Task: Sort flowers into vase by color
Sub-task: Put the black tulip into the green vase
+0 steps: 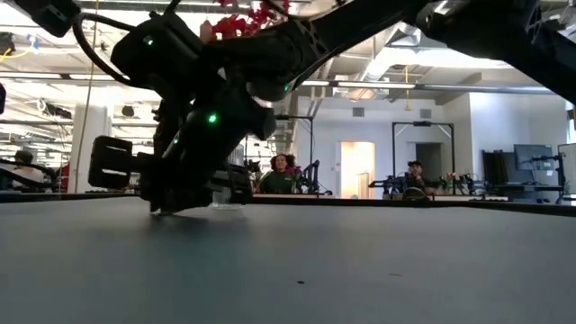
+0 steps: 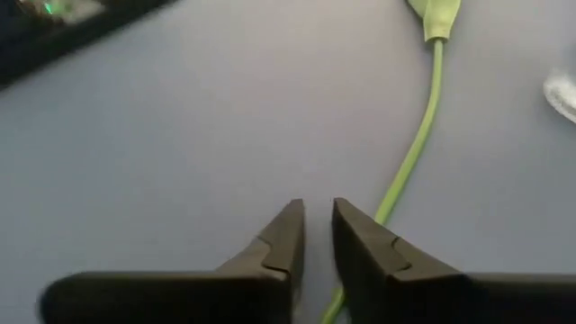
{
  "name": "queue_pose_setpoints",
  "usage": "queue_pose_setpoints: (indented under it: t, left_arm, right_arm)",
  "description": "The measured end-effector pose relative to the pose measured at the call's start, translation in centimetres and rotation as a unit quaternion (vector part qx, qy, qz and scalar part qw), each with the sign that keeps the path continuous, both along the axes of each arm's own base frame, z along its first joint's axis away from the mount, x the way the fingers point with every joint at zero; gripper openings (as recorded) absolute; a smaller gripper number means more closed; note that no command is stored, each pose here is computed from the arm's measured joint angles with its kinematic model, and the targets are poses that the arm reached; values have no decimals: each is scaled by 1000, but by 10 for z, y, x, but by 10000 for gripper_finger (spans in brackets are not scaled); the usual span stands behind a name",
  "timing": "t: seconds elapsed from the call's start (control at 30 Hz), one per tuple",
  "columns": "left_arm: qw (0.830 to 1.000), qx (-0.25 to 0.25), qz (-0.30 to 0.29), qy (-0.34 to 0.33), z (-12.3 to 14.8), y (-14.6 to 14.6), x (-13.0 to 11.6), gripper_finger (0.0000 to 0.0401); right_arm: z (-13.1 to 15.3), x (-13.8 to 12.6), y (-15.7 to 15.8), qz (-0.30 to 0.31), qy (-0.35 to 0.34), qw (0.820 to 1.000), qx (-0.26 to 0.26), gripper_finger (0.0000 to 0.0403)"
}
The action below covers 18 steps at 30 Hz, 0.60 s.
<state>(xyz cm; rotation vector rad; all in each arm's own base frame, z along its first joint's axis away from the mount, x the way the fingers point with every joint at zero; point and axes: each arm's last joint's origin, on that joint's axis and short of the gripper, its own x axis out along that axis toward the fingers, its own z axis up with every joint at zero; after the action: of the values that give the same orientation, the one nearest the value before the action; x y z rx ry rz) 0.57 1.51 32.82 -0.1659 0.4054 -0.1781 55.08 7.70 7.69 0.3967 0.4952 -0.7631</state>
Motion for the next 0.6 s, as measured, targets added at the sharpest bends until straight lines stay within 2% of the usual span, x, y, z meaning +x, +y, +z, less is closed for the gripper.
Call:
queue_pose_setpoints:
  t: [0.17, 0.3, 0.6]
  left_arm:
    - [1000, -11, 9, 2, 0, 0, 0, 103]
    - [1000, -19, 22, 1, 0, 1, 0, 103]
    - [999, -13, 51, 16, -12, -4, 6, 103]
  right_arm:
    - [0, -9, 14, 11, 49, 999, 8, 19]
    - [5, -16, 29, 26, 96, 995, 0, 21]
    - [53, -52, 89, 93, 175, 980, -17, 17]
